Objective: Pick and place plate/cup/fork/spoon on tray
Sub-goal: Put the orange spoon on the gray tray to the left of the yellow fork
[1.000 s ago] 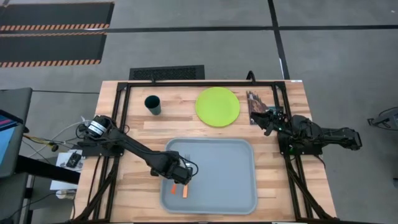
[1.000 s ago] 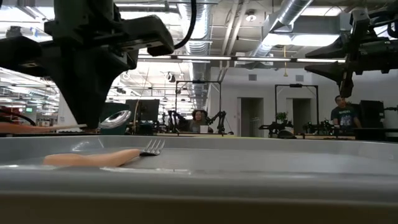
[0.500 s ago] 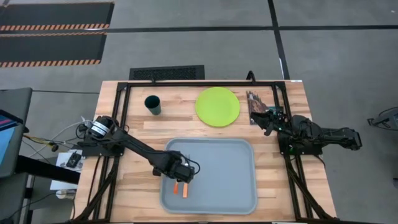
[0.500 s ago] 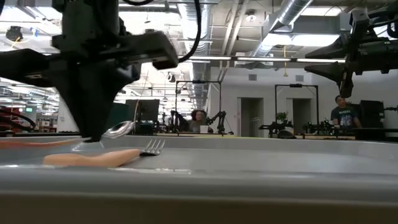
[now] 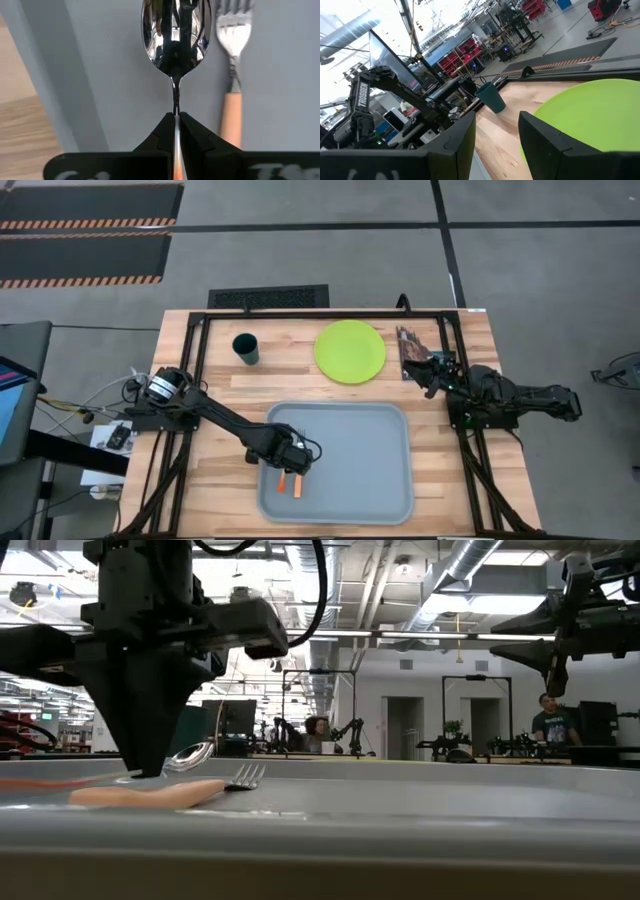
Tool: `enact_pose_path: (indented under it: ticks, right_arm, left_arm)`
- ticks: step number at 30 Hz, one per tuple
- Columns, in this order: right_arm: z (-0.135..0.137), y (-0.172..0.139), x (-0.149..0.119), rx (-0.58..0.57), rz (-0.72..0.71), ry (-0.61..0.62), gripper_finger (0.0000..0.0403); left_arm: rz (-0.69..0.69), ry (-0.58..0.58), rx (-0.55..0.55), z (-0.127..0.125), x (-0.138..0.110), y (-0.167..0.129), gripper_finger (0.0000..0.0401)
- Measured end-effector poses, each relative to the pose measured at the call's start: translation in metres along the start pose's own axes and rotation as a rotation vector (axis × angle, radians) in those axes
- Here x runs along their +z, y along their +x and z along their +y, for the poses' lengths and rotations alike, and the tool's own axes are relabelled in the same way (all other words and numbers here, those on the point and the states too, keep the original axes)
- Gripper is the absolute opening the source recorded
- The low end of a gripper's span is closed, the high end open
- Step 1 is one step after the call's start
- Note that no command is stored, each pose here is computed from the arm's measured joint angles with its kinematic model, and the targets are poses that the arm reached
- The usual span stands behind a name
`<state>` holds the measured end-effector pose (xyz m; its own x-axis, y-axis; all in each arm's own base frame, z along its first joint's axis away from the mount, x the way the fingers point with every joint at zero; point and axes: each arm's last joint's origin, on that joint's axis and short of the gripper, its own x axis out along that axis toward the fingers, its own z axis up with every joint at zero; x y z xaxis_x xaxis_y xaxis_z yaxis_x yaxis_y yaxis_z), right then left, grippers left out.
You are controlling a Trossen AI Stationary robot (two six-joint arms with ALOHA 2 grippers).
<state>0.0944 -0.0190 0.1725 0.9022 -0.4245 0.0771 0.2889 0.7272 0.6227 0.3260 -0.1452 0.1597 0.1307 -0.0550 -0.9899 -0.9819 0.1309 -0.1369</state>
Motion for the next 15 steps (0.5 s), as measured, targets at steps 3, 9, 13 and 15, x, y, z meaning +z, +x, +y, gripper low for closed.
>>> enact_pose_path:
  ticks: [3, 9, 13, 15]
  right_arm:
    - [0.0001, 0.0, 0.0001, 0.0, 0.0, 0.0, 0.0175]
    - [0.0, 0.0, 0.0, 0.0, 0.0, 0.0, 0.0175]
    - [0.0, 0.0, 0.0, 0.0, 0.0, 0.0, 0.0175]
    - [0.0, 0.0, 0.0, 0.0, 0.0, 0.0, 0.0175]
  left_arm:
    - [0.0, -0.004, -0.006, -0.0009, 0.001, 0.0002, 0.0]
    - [-0.004, -0.008, 0.003, 0.0, 0.0013, 0.0003, 0.0]
    - [-0.012, -0.013, 0.005, 0.0003, 0.0016, 0.0002, 0.0]
    - [-0.012, -0.017, 0.008, -0.0003, 0.0014, 0.0032, 0.0]
